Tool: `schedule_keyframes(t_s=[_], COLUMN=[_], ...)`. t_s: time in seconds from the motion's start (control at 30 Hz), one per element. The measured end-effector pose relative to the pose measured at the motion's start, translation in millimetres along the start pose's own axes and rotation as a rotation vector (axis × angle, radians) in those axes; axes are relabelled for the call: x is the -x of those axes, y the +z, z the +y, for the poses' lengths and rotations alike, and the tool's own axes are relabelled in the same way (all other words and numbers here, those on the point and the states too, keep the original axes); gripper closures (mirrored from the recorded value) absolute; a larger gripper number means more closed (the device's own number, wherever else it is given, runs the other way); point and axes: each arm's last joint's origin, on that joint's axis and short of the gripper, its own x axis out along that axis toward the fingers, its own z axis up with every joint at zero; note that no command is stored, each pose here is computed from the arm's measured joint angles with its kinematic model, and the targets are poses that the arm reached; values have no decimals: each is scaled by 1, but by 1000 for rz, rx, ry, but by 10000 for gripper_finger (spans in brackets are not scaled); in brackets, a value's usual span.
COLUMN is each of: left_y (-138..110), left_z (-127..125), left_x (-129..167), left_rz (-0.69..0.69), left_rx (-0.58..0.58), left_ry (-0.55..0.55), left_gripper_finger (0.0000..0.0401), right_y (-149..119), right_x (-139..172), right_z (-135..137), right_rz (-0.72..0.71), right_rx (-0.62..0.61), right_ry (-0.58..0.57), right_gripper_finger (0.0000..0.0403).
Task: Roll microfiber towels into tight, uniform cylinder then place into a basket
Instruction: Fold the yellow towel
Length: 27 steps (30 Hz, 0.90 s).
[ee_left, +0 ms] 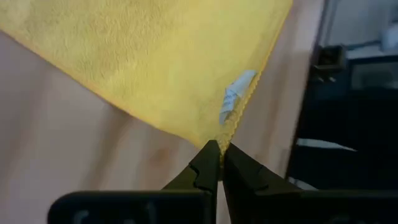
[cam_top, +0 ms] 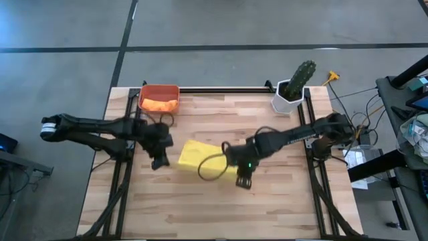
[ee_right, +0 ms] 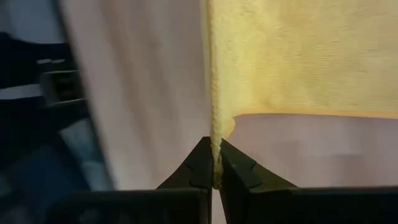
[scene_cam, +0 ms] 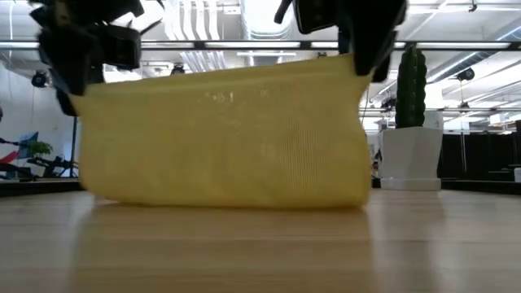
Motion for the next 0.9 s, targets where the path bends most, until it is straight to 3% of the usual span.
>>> schedule_keyframes(t_s=[0.17, 0.33, 0.6, 0.9], left_y=[-3, 8, 24, 24], left_z=[-11, -4, 10, 7], left_x=[-15, -31, -58, -48], left_rz=[-21, -61, 18, -5], left_rx=[-24, -91, -129, -136], left_ry=[-51, 67, 149, 145], left_gripper_finger=[401, 401, 401, 401], right_y=[-11, -18, -27, -24], right_x=[-24, -33, -47, -45], right_z=[12, 4, -13, -28], right_rz=[-17, 16, 55, 39], right_rx=[9, 21, 19, 14], right_ry=[91, 65, 20, -44], right_gripper_finger=[394, 394, 394, 394])
